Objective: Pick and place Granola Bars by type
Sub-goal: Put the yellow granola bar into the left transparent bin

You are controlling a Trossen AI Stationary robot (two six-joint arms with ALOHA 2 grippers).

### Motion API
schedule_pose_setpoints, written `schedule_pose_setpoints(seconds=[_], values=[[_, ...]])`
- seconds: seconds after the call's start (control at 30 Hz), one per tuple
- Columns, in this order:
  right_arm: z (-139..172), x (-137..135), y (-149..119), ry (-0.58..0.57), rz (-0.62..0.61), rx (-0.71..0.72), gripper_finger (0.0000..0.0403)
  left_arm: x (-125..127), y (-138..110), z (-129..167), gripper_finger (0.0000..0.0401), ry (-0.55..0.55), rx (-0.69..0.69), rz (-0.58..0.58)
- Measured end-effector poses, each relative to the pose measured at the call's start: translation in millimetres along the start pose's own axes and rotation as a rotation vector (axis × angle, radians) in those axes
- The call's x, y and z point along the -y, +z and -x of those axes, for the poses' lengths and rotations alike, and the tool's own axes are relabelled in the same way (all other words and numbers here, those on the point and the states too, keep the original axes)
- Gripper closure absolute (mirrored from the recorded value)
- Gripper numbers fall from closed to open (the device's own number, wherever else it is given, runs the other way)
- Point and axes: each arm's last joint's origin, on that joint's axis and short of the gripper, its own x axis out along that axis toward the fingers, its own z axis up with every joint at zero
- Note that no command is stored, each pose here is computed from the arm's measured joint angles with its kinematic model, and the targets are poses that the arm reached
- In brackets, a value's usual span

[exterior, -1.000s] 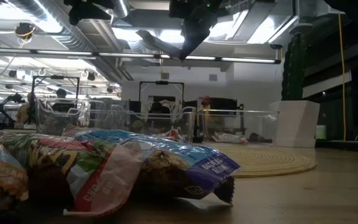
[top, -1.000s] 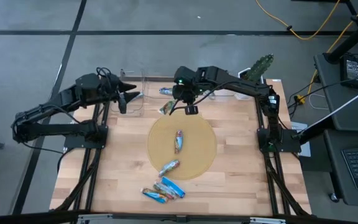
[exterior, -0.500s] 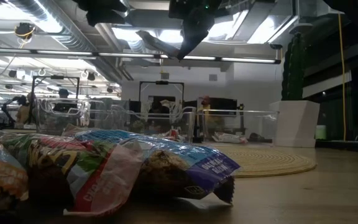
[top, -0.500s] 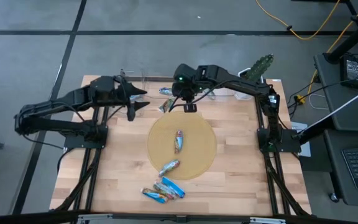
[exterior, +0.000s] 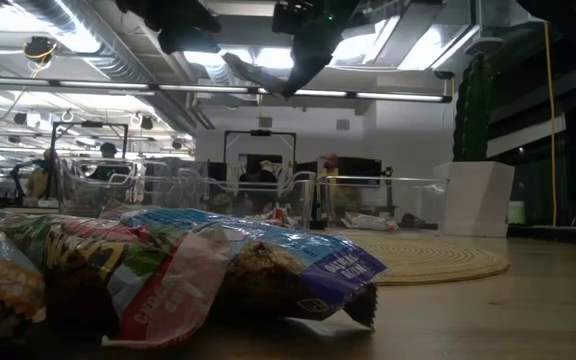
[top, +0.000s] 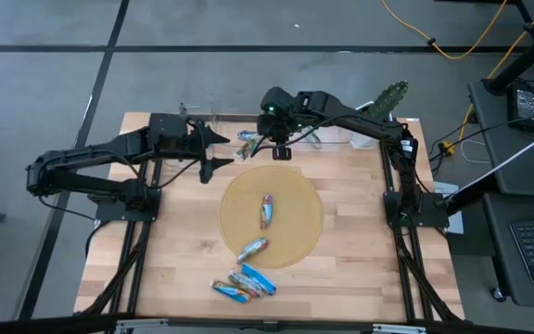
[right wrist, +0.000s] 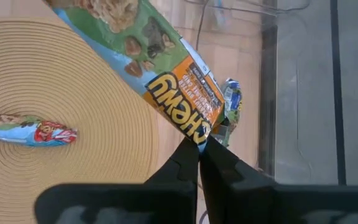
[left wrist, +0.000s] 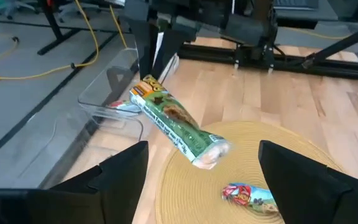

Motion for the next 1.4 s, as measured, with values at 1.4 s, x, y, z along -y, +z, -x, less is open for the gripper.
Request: schedule_pose_setpoints(seconds=[1.4], values=[[29, -2, 23, -0.05, -0.003, 0.149, 0.0393, 0, -7, -39, 0.0109, -0.035, -0.066, 0.037]])
